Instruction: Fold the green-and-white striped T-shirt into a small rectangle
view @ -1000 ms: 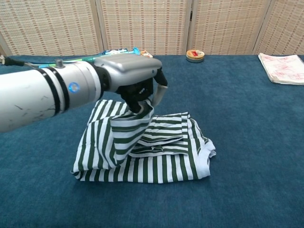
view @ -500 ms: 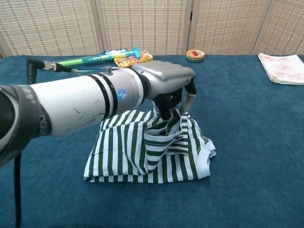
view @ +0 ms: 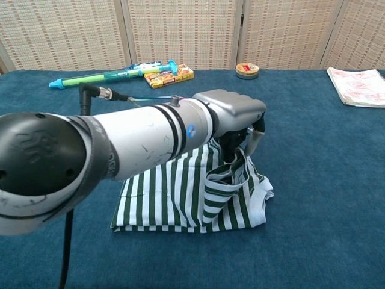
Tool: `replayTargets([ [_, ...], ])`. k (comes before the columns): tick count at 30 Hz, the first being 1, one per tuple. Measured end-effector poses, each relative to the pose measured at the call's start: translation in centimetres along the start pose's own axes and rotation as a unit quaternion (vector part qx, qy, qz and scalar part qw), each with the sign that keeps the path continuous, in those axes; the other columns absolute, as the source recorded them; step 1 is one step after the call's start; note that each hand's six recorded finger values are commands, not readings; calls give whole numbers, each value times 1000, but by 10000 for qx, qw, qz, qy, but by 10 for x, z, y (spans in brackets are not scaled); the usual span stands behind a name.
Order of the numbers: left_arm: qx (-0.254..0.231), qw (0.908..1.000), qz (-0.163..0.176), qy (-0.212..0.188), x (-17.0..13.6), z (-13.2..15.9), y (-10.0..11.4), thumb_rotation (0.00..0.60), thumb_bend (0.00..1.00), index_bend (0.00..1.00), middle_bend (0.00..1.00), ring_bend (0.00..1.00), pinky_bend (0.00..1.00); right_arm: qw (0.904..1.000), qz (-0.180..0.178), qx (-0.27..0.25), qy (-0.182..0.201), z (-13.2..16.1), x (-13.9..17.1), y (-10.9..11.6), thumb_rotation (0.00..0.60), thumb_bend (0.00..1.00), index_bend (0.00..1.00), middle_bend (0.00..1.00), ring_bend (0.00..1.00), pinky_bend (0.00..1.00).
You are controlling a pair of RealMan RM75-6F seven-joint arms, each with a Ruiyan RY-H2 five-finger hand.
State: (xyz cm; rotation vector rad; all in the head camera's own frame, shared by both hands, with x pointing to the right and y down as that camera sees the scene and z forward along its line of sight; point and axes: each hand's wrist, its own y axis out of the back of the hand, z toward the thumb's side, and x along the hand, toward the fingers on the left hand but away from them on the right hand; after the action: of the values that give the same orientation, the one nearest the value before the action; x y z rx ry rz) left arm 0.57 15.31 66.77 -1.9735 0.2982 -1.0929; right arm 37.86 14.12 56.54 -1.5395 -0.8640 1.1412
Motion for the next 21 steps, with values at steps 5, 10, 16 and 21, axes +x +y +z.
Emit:
replayTargets([
  [5, -169, 9998, 52, 90, 4, 4, -1, 600, 280, 274, 837, 777, 871, 10000, -8, -7, -7, -1, 0, 0, 600, 409, 217, 974, 973, 1000],
  [10, -400, 9983, 366, 199, 8, 7, 4, 600, 179, 65, 818, 764, 872, 10000, -20, -10, -31, -3, 1, 1, 600, 409, 217, 973, 973, 1000],
  [16, -640, 9951, 684, 313, 13, 10, 10, 600, 153, 0, 798, 744, 864, 10000, -30, -10, -47, -4, 2, 1, 600, 409, 217, 973, 973, 1000],
  [21, -877, 9920, 824, 375, 11, 6, 15, 600, 152, 0, 793, 741, 864, 10000, -36, -10, -61, -5, 2, 1, 600, 409, 217, 973, 973, 1000],
])
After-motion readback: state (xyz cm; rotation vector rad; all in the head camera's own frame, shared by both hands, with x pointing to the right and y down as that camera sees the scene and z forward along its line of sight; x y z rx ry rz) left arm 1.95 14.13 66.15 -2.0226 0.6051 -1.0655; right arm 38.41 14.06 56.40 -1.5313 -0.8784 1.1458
